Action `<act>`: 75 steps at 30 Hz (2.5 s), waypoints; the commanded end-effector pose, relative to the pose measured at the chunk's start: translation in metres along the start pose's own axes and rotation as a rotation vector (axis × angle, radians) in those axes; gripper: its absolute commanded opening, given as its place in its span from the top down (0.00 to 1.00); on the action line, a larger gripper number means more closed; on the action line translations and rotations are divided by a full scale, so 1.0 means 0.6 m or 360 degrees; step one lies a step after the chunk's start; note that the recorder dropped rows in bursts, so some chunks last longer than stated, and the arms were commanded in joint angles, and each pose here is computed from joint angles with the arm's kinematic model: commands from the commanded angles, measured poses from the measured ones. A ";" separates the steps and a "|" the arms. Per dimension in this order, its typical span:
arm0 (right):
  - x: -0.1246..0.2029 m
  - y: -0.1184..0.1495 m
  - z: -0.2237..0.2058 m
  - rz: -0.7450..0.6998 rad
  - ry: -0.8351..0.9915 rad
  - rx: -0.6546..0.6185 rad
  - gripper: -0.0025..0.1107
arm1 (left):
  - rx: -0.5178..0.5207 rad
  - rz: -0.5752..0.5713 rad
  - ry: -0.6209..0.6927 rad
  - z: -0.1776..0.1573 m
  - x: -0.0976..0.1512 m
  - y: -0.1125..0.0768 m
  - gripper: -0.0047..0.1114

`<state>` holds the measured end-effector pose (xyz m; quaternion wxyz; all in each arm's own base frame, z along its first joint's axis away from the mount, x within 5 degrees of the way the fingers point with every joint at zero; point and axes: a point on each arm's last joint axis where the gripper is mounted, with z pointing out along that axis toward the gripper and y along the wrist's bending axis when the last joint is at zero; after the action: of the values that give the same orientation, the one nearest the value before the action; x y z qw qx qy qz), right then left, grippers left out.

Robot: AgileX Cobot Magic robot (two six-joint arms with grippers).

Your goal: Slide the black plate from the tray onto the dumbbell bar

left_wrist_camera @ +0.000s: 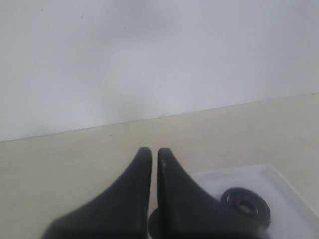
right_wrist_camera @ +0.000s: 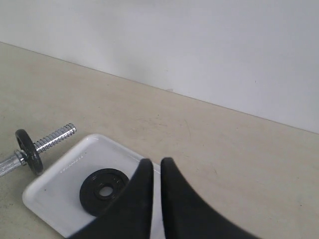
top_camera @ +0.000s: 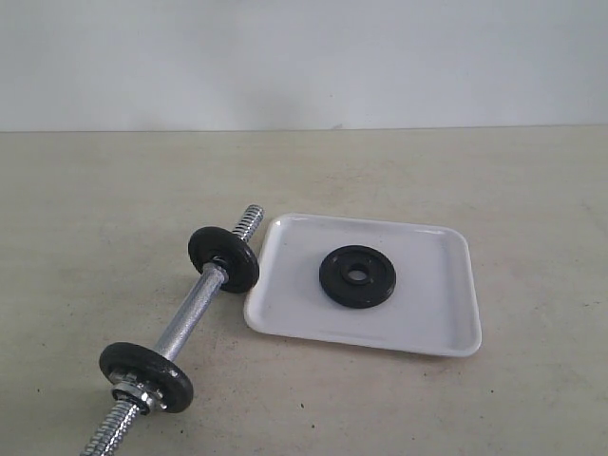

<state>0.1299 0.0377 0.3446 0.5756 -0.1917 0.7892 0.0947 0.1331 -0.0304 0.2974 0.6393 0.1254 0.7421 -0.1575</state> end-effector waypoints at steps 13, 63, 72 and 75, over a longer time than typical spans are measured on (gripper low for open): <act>0.001 -0.001 0.001 0.0005 -0.0007 0.0010 0.95 | -0.0728 -0.0200 0.0022 -0.017 0.066 0.066 0.92; 0.001 -0.001 0.001 0.0005 -0.0007 0.0010 0.95 | -0.0025 -0.0103 0.0367 -0.006 -0.003 -0.014 0.70; 0.001 -0.001 0.001 0.0005 -0.0007 0.0010 0.95 | -0.0059 -0.0278 0.0348 0.008 -0.002 -0.008 0.01; 0.001 -0.001 0.001 0.0005 -0.0007 0.0010 0.95 | -0.0017 -0.0395 0.0406 0.017 0.004 -0.010 0.01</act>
<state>0.1301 0.0375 0.3450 0.5776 -0.1895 0.7884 0.0941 0.1363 -0.0366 0.2945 0.5304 0.0676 0.8246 -0.1847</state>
